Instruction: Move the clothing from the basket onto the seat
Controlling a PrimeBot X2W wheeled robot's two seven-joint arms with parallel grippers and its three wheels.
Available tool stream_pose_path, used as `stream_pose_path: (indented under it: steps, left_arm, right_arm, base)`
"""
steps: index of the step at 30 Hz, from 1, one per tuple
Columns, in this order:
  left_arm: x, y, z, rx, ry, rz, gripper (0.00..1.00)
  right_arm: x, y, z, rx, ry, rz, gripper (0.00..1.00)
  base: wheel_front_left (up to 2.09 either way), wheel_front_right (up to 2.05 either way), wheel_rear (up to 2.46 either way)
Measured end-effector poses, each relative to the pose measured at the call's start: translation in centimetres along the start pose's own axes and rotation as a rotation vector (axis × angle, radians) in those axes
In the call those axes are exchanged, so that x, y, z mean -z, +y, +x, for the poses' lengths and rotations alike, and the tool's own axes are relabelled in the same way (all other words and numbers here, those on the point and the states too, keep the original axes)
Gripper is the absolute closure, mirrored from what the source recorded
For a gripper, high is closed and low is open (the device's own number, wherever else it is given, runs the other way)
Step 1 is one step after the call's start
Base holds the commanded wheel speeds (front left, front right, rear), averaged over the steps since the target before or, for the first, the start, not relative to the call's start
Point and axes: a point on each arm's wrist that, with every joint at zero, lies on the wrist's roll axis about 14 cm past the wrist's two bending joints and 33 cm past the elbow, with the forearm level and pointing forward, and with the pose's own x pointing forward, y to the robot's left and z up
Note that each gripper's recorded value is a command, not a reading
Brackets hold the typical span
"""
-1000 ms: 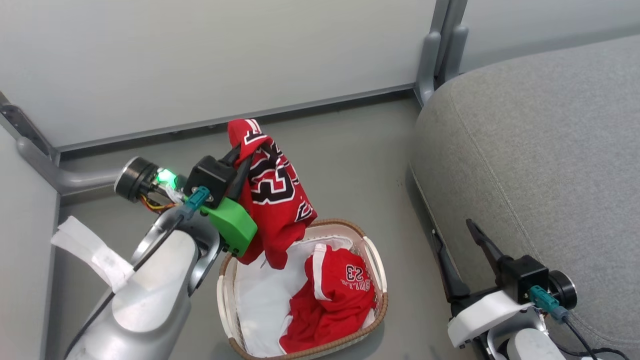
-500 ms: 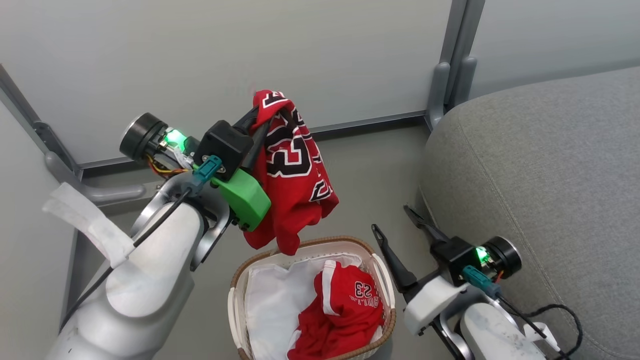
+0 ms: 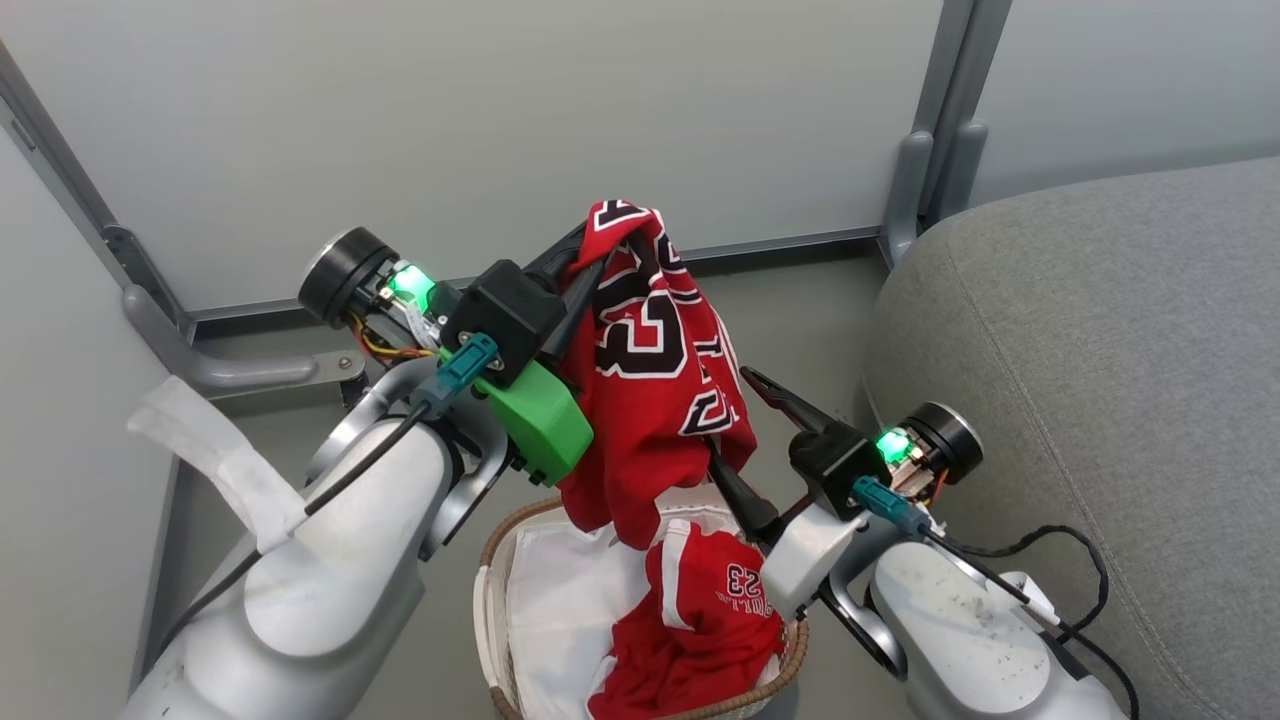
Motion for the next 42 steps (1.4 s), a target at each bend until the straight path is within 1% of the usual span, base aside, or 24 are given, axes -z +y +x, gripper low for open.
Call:
stream_pose_path:
  steps: [3,4,7,8,13,14,15,16,17,25,28,35,42]
  left_arm:
    - [0.3,-0.5,-0.2,0.009,0.006,-0.016,1.0]
    - [0.5,-0.7,-0.2,0.011,0.009,-0.022,1.0]
    - [0.9,-1.0,-0.4,0.009,0.013,-0.039,1.0]
    - [1.1,-1.1,-0.4,0.003,0.016,-0.049,1.0]
    - [2.1,-1.3,-1.0,-0.029,0.021,-0.108,1.0]
    - [2.4,-1.3,-1.2,-0.037,0.02,-0.121,0.81]
    - [2.7,-1.3,-1.4,-0.051,0.019,-0.14,0.53]
    - [2.9,-1.2,-1.5,-0.062,0.018,-0.154,0.35]
    - [3.3,-1.3,-1.8,-0.072,0.021,-0.169,0.0]
    - [6.3,-2.9,-3.7,-0.153,0.036,-0.324,0.0]
    - [7.1,-4.1,-4.5,-0.159,0.037,-0.369,0.0]
    - [9.5,-6.6,-6.1,-0.158,0.09,-0.453,0.0]
    - [9.9,-8.5,-6.0,-0.114,0.096,-0.496,0.0]
  right_arm:
    - [-0.3,0.8,0.6,-0.034,-0.006,-0.004,0.0]
    - [-0.3,1.1,0.8,-0.049,-0.005,-0.007,0.07]
    - [-1.1,1.4,1.4,-0.065,-0.025,0.0,0.81]
    - [-1.4,1.3,1.6,-0.065,-0.034,0.006,1.0]
    - [-2.1,1.1,1.7,-0.055,-0.059,0.035,1.0]
    - [-2.0,1.0,1.6,-0.049,-0.057,0.045,1.0]
    - [-1.9,0.7,1.5,-0.038,-0.056,0.058,1.0]
    - [-1.9,0.5,1.4,-0.03,-0.056,0.063,1.0]
    - [-1.9,0.1,1.4,-0.016,-0.058,0.068,1.0]
    - [-2.2,-2.8,0.4,0.088,-0.08,0.077,1.0]
    - [-2.2,-3.9,-0.1,0.127,-0.083,0.076,1.0]
    - [-1.0,-5.5,-1.7,0.196,-0.054,0.069,1.0]
    - [-0.1,-7.9,-3.6,0.283,-0.027,0.048,1.0]
  base:
    - [0.0,0.0,0.0]
    - [0.0,0.0,0.0]
    - [0.0,0.0,0.0]
    - [0.0,0.0,0.0]
    - [0.0,0.0,0.0]
    - [0.0,0.0,0.0]
    - [0.0,0.0,0.0]
    - [0.0,0.0,0.0]
    - [0.0,0.0,0.0]
    - [0.0,0.0,0.0]
    - [0.0,0.0,0.0]
    - [0.0,0.0,0.0]
    - [0.0,0.0,0.0]
